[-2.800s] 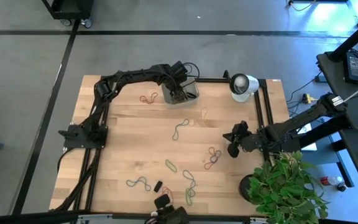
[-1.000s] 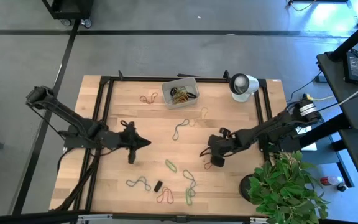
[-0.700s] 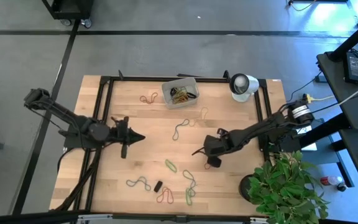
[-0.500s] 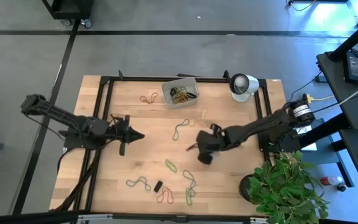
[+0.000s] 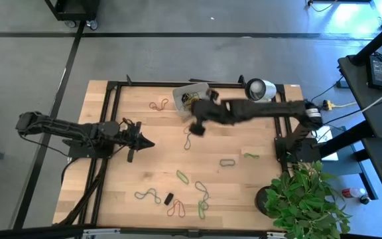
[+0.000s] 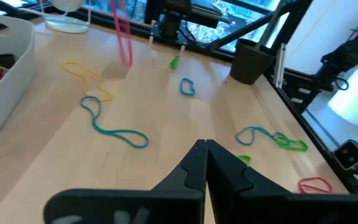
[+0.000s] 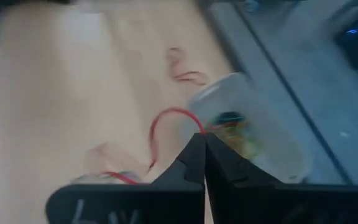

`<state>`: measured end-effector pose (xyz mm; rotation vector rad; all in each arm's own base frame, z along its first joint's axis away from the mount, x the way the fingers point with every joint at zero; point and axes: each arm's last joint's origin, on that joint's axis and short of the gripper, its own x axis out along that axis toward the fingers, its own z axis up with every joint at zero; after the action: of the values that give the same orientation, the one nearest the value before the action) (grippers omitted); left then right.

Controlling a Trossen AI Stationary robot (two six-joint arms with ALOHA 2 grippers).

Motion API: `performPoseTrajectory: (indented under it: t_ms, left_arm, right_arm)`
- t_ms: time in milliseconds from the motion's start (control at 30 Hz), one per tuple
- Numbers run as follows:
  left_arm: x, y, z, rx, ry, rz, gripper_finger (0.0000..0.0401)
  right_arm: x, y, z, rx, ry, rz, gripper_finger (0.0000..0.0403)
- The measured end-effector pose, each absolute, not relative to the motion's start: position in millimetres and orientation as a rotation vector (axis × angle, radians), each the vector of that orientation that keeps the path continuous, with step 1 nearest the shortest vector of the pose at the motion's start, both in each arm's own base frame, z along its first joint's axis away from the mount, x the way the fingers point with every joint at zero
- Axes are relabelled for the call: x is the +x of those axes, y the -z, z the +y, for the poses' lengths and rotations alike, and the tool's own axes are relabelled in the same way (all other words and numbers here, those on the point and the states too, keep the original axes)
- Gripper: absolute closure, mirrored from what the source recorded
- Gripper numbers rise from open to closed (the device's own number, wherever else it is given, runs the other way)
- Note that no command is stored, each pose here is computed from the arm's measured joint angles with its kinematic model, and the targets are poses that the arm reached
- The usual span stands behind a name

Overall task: Pick and place rubber bands into bin
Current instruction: Put the middle red rubber band into the gray bin, then put the blue rubber band into the gray bin

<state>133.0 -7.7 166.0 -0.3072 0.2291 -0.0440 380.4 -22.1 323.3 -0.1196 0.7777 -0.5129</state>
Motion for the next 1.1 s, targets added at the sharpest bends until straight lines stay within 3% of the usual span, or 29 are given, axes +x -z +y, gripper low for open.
performPoseTrajectory:
  t_ms: [267,633,800,1100]
  left_arm:
    - [132.8,-165.6,-4.8,-0.332,0.069,0.234,0.04]
    - [132.7,-164.9,-4.9,-0.334,0.07,0.242,0.0399]
    - [132.6,-164.7,-5.0,-0.334,0.074,0.245,0.0399]
    - [132.5,-164.4,-5.0,-0.351,0.073,0.249,0.0399]
  right_arm:
    - [407.0,-308.6,-113.6,-0.091,0.637,0.832,0.0403]
    - [429.7,-220.3,-171.3,0.095,0.631,0.97,0.0391]
    - [433.5,-196.9,-175.5,0.235,0.639,0.991,0.0358]
    - [430.3,-204.8,-176.3,0.293,0.648,0.968,0.0254]
